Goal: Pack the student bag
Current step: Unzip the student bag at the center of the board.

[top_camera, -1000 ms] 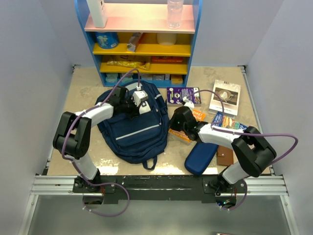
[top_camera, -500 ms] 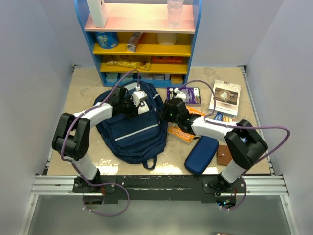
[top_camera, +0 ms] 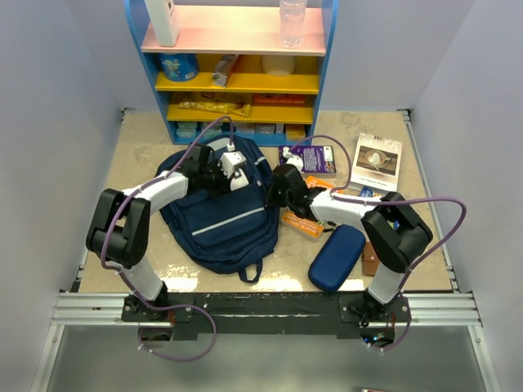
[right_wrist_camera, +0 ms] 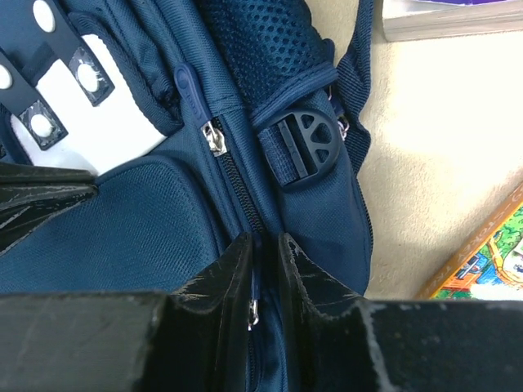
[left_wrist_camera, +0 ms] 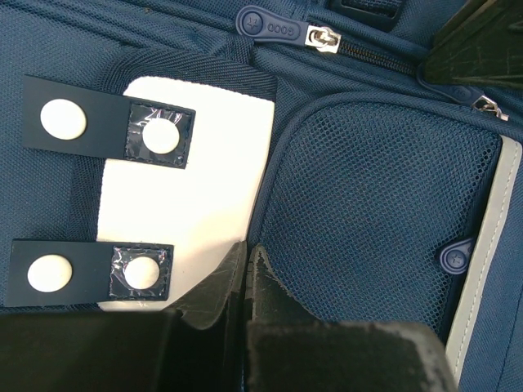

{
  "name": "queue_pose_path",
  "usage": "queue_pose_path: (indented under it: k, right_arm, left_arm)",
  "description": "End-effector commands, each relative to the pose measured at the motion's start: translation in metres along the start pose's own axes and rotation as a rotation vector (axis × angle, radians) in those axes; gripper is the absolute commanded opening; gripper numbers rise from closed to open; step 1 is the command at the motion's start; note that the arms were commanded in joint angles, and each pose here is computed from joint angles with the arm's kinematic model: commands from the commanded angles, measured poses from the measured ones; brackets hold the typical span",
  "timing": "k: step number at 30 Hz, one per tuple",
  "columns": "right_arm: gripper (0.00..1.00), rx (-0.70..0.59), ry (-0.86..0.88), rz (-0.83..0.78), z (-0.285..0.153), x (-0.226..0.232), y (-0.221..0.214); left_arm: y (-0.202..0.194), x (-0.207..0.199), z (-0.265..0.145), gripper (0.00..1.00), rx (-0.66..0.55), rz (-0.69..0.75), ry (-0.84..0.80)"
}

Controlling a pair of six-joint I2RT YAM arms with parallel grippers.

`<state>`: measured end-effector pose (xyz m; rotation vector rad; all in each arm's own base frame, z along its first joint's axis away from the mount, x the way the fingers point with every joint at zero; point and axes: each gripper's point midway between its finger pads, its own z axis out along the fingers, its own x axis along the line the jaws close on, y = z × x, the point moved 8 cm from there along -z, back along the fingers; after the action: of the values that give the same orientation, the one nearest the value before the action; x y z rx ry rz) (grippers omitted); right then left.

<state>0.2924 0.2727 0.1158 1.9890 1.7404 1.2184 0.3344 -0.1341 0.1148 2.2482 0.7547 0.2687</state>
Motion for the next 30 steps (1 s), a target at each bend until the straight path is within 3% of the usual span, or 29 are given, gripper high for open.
queue_pose_path:
  k: [1, 12, 13, 18, 30]
  right_arm:
    - [0.22, 0.002, -0.011, -0.005, -0.001, 0.006, -0.001]
    - [0.31, 0.033, 0.002, -0.033, -0.005, 0.016, -0.014]
    - [0.30, 0.032, 0.004, -0.032, -0.006, 0.016, -0.015]
    - [0.02, -0.004, -0.034, -0.018, -0.012, 0.009, -0.012]
    - [0.00, -0.052, -0.153, -0.038, -0.044, -0.013, -0.006]
  left_arm:
    - [-0.015, -0.006, -0.006, 0.00, 0.076, -0.017, 0.010]
    - [-0.016, -0.006, -0.006, 0.00, 0.073, -0.014, 0.019]
    - [-0.017, -0.007, -0.006, 0.00, 0.073, -0.016, 0.019]
    - [-0.016, -0.007, -0.006, 0.00, 0.070, -0.011, 0.022]
    - [-0.025, 0.005, -0.001, 0.00, 0.122, -0.056, 0.161]
